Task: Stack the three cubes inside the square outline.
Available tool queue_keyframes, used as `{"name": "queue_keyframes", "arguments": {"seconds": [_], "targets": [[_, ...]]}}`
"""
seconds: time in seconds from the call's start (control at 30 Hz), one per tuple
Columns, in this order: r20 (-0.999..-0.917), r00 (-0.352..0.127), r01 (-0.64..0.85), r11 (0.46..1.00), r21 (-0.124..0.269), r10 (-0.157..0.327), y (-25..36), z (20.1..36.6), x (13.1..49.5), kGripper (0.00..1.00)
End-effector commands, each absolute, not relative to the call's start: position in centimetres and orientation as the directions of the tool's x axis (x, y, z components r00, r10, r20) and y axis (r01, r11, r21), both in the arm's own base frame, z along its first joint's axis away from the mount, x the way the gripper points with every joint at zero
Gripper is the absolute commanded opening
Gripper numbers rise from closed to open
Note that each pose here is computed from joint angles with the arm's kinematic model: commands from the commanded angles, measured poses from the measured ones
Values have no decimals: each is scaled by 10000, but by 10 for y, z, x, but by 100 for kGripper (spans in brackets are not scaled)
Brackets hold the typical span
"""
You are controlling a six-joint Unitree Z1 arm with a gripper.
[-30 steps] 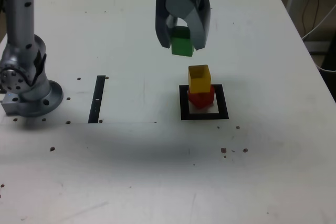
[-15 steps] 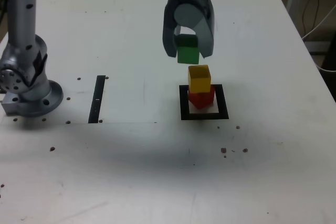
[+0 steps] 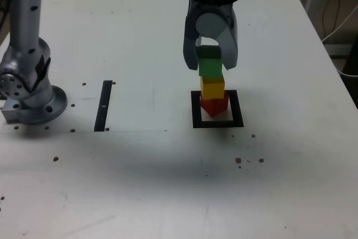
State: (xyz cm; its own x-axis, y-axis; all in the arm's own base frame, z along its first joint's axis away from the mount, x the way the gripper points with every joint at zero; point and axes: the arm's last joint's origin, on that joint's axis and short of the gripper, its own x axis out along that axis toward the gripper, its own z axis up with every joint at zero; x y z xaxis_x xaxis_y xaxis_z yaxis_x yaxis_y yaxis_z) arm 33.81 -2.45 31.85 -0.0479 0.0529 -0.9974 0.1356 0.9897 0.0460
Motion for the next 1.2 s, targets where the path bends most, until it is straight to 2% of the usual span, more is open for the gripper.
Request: {"name": "queue_keyframes", "arguments": {"seconds": [0.0,0.37,0.53,0.73,1.1,1.17], "targets": [[-9971,-559,1371,9896,427,508,-25,316,338,20],[-9963,-753,1369,9901,316,422,-26,309,341,34],[-9964,-767,1410,9897,240,351,-26,307,343,44],[-9945,-938,1412,9894,339,474,-23,301,345,54],[-9951,-855,1549,9872,365,502,-22,299,346,71],[-9956,-803,1569,9870,356,487,-22,299,347,77]]}}
